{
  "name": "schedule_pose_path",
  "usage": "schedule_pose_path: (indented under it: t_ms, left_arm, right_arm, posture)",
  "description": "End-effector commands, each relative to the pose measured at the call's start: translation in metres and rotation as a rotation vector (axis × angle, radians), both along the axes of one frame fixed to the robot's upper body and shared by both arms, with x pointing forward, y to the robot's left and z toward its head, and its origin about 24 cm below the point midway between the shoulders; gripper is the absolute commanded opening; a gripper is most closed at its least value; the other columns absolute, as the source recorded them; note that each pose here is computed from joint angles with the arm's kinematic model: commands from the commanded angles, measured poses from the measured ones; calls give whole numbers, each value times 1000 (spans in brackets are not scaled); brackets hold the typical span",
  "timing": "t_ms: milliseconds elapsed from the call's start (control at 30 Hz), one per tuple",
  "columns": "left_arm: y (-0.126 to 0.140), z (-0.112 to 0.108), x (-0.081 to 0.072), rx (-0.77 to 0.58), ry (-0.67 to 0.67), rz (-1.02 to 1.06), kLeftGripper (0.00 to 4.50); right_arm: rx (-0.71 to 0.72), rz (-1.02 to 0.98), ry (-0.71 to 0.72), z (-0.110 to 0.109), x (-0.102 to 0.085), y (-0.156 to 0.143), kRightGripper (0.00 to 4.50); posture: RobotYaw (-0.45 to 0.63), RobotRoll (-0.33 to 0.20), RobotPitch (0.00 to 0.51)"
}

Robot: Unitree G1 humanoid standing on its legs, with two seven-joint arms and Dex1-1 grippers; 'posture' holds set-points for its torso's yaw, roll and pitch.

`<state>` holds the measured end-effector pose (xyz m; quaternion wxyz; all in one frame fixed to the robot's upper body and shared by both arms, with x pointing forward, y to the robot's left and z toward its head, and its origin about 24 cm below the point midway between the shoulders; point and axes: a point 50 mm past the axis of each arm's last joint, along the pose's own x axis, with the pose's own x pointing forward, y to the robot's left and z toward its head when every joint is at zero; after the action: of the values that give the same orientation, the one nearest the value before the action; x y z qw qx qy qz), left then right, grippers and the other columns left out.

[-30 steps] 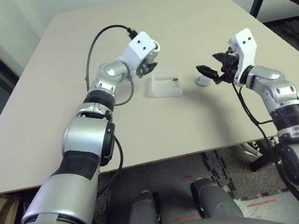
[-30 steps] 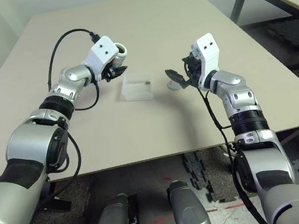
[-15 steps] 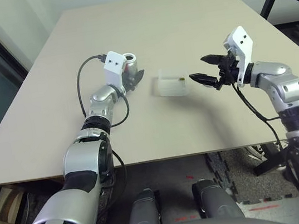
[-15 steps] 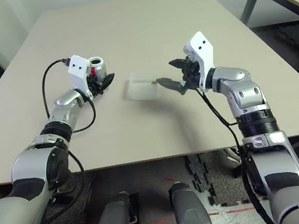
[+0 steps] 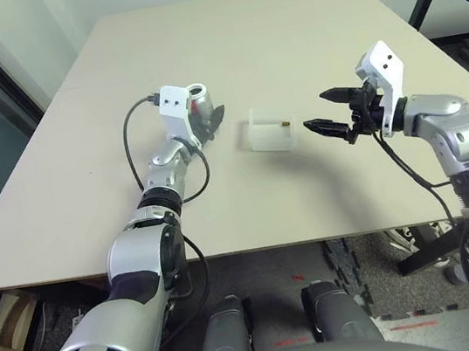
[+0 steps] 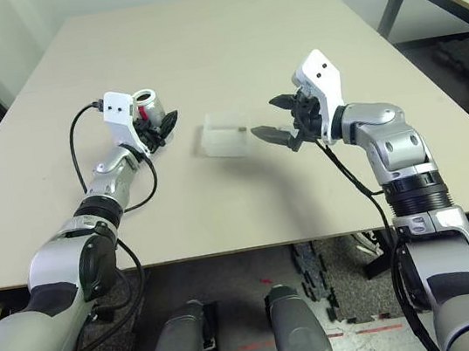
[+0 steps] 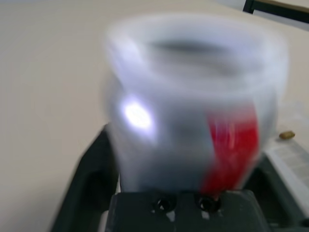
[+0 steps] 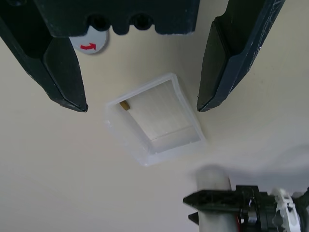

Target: Pour the medicine from the bottle into the box.

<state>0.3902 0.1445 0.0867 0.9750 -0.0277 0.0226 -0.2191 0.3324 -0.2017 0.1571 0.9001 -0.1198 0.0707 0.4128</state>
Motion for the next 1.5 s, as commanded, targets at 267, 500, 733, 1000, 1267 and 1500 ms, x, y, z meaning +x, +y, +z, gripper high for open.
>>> schedule_pose_path:
  t_ms: [267, 500, 733, 1000, 1267, 1500]
  left_arm:
    - [6, -24, -11, -9, 64, 23, 4473]
    - [7, -22, -10, -34, 59, 11, 4473]
    - [12, -24, -13, -24, 59, -16, 4473]
    - [23, -30, -20, 42, 38, -54, 4473]
    - [37, -31, -35, 66, -9, -132, 4473]
    - [51, -28, -71, 34, 5, -209, 4473]
  right_arm:
    - [9, 4, 2, 1, -1, 1, 4500]
    - [16, 9, 4, 0, -1, 4, 4500]
    - [22, 5, 5, 0, 0, 5, 4500]
    - [34, -1, 7, -2, 2, 7, 4500]
    - [48, 0, 19, -9, 1, 9, 4500]
    - [51, -34, 34, -16, 0, 2, 4500]
  posture:
    - [-197, 0, 56]
    - [-188, 0, 54]
    - [-185, 0, 52]
    - [-152, 0, 57]
    - [-135, 0, 63]
    - [-114, 0, 68]
